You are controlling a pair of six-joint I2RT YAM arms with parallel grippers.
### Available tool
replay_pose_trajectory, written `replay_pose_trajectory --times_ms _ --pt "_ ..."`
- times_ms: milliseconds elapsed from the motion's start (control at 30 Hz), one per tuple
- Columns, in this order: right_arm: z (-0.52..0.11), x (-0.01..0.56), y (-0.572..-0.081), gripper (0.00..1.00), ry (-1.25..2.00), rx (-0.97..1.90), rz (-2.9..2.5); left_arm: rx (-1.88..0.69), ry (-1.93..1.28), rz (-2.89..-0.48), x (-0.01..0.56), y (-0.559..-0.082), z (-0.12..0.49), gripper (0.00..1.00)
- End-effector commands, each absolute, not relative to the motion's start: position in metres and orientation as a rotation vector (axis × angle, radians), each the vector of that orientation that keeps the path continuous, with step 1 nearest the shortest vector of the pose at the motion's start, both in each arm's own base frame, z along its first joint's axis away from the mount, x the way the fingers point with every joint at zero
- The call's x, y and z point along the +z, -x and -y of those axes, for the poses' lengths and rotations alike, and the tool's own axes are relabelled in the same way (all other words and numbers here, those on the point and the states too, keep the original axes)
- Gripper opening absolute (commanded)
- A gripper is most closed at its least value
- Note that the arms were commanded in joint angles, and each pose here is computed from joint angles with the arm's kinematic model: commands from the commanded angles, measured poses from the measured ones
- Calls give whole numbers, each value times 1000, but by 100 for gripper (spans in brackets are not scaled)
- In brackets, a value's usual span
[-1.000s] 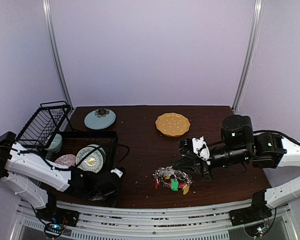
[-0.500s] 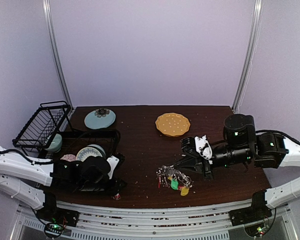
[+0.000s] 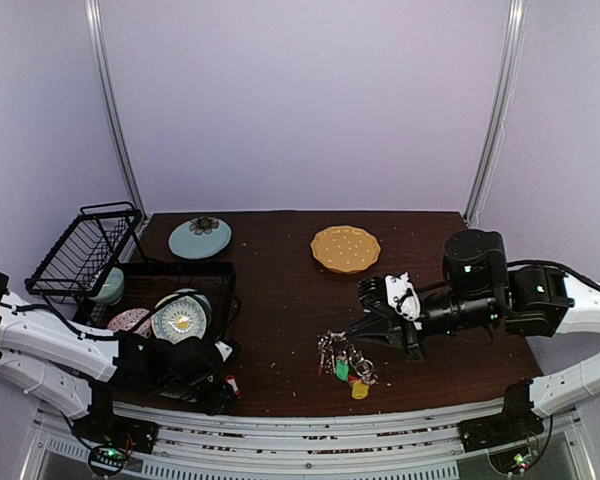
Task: Put the keys on the keyring
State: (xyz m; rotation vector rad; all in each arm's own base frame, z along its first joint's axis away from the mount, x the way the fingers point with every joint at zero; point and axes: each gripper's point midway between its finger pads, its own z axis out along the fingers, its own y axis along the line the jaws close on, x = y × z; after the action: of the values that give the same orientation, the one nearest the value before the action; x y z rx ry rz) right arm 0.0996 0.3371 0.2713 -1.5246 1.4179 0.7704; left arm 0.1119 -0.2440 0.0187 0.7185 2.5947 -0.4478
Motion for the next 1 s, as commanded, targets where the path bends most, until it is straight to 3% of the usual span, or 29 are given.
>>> replay_pose_trajectory --times_ms 0,533,700,967 --pt "-340 282 -98 0 1513 795 -1388 -409 -705 -2617 11 -113 241 38" --pt "-339 281 -98 0 1513 789 -1397 -436 -803 -2546 14 -118 258 16" --pt "-338 280 -98 0 1513 788 -1402 -407 -862 -2561 9 -115 259 0" --pt "-337 281 -99 0 1510 782 -1404 -302 -925 -2407 51 -138 268 0"
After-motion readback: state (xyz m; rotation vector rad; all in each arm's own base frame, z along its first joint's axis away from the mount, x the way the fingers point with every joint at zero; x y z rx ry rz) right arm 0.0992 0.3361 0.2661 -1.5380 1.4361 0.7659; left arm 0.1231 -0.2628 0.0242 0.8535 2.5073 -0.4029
